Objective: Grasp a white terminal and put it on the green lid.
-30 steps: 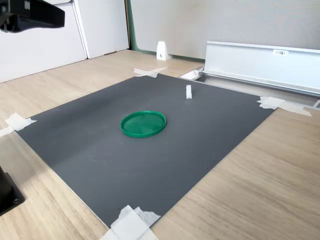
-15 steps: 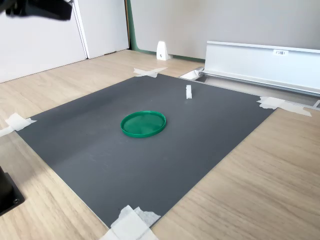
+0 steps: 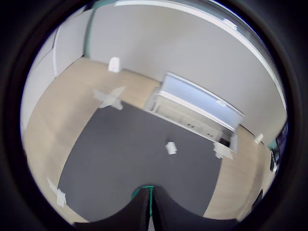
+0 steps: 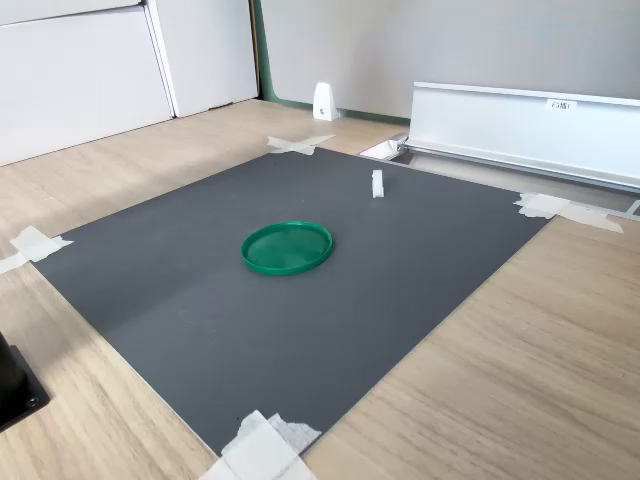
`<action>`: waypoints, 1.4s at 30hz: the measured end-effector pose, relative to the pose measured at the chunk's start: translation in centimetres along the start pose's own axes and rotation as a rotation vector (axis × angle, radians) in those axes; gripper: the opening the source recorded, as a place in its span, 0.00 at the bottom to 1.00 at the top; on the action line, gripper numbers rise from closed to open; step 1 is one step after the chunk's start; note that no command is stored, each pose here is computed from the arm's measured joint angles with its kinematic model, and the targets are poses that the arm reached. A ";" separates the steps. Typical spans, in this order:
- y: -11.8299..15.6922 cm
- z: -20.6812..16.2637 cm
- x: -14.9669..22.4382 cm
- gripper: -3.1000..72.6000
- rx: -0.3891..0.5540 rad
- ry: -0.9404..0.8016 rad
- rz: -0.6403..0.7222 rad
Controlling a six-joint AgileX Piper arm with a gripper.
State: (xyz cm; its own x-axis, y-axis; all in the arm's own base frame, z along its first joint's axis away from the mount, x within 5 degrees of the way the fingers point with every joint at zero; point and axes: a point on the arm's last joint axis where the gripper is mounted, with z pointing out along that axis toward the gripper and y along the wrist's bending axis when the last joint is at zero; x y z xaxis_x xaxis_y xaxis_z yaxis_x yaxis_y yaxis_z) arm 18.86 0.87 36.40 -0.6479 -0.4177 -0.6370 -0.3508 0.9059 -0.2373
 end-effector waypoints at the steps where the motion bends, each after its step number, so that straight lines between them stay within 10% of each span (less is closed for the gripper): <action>1: -0.2 0.4 -0.7 0.04 -0.027 0.022 -0.020; 8: -1.1 3.1 -4.5 0.10 -0.218 0.171 -0.135; 19: -3.6 6.0 -8.9 0.16 -0.201 0.181 -0.144; 34: -8.8 10.7 -7.8 0.93 -0.130 0.309 -0.138; 42: -9.4 12.4 -8.7 1.00 -0.138 0.306 -0.173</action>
State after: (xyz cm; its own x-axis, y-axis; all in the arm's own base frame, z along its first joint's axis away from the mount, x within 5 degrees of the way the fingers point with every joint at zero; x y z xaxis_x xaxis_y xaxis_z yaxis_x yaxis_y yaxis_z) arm 36.19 -3.19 35.06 -0.7359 -0.5838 -0.3429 -0.5469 0.8111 -0.2073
